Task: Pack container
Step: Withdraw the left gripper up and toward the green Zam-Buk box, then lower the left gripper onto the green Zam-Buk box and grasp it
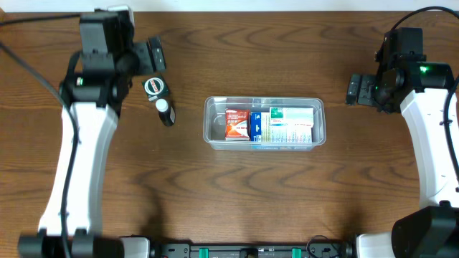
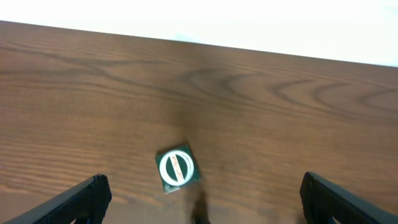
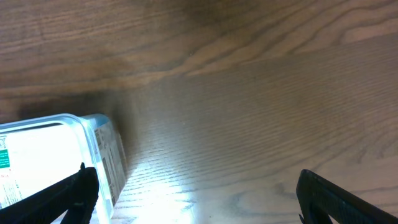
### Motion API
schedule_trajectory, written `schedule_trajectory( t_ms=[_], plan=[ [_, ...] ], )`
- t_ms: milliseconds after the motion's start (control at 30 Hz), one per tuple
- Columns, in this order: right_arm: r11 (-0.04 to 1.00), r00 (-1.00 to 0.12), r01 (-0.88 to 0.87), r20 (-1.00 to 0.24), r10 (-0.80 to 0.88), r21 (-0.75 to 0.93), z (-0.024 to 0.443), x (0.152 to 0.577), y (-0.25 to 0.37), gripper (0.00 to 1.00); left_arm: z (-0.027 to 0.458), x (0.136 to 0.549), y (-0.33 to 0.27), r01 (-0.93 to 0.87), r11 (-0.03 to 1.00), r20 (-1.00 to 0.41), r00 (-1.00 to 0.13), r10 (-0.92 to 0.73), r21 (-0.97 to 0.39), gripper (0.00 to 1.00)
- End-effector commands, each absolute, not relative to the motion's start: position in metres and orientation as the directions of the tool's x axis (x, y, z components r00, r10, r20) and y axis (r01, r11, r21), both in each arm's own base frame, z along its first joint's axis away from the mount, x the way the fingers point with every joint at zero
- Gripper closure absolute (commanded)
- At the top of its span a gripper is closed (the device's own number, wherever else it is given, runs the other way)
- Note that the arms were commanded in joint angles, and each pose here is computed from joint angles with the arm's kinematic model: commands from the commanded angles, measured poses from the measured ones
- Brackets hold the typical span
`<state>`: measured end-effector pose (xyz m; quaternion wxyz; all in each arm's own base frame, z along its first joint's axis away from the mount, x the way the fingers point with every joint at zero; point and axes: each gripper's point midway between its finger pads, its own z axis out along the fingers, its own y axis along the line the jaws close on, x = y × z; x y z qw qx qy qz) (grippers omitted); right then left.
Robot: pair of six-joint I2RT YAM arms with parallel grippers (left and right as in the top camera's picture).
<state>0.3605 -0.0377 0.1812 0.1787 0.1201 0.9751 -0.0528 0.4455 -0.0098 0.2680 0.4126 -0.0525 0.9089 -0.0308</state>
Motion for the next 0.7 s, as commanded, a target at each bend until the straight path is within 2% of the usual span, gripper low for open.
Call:
schedule_trajectory(
  t_ms=[0,367,667],
  plan=[
    [0.958,-0.886,0.282,-0.398,0.237,-0.058,0.194,0.361,-0.042,0.01,0.251,0.469,-0.003,-0.089,0.99,-0.718,-0.682,-0.138,-0.106,0.02],
    [0.958,-0.886,0.282,-0.398,0.237,-0.058,0.194,0.361,-0.042,0.01,0.156,0.503,0.007,-0.221,0.965,-0.536,-0.802,-0.263,-0.142,0.02],
    [0.958,-0.886,0.282,-0.398,0.237,-0.058,0.194,0.361,-0.042,0.01,0.1,0.505,0.027,-0.285,0.954,-0.359,-0.884,-0.301,-0.098,0.02]
  ],
)
